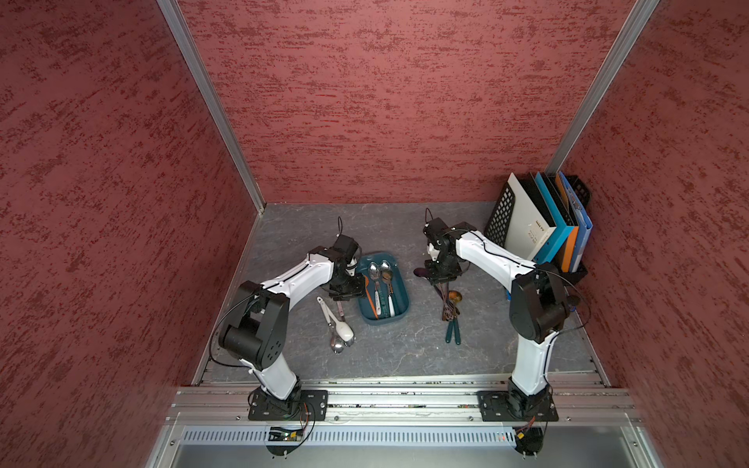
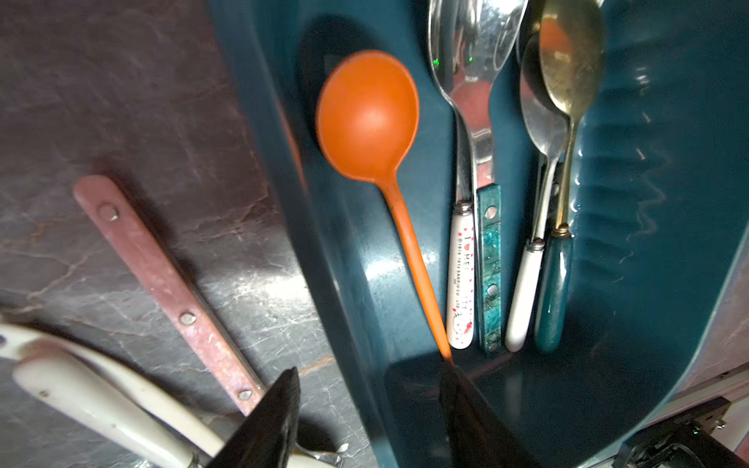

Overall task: Put the spoon into the storage box
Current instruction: Pick up the spoon from the center of the board.

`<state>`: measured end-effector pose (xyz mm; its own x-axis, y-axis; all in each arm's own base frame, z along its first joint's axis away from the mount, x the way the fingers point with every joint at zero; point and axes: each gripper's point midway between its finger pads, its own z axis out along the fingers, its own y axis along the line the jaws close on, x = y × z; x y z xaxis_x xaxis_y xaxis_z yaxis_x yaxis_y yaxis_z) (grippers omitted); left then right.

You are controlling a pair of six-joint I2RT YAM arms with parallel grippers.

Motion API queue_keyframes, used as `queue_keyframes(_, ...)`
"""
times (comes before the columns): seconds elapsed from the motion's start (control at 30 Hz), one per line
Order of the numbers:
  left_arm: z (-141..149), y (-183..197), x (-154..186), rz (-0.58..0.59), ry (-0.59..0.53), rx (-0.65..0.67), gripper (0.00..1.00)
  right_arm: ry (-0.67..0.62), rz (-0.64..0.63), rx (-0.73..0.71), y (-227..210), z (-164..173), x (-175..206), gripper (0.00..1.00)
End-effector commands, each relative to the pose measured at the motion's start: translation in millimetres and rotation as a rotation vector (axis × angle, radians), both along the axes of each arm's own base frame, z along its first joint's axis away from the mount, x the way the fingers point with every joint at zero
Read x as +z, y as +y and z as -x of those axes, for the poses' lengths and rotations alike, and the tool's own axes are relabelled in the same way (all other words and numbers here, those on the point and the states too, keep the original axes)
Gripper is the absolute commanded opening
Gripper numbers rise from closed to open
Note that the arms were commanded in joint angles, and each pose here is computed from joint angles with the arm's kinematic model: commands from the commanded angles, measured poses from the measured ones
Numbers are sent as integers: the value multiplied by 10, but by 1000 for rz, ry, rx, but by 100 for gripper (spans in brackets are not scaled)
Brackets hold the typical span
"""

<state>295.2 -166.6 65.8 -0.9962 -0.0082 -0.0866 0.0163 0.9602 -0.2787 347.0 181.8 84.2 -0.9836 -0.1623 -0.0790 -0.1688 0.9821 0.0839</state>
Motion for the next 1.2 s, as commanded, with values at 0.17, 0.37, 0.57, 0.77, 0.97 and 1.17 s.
queue_keyframes(0.17, -3, 32, -38, -105, 2, -116, 47, 37, 1, -10, -86, -97, -330, 31)
queue_keyframes(0.37, -26, -24, -71, -120, 4, -149, 44, 65, 18, -16, -144, -110, -493, 30)
queue_keyframes(0.57, -53, -56, -71, -121, 0, -165, 43, 68, 26, -30, -206, -118, -545, 29)
queue_keyframes(0.77, -64, -85, -38, -116, -5, -171, 43, 60, 30, -43, -272, -131, -547, 29)
queue_keyframes(0.97, -39, -121, 28, -108, -17, -172, 45, 59, 30, -50, -307, -158, -583, 28)
queue_keyframes(1.17, -13, -123, 71, -107, -27, -167, 46, 73, 36, -47, -323, -135, -674, 26)
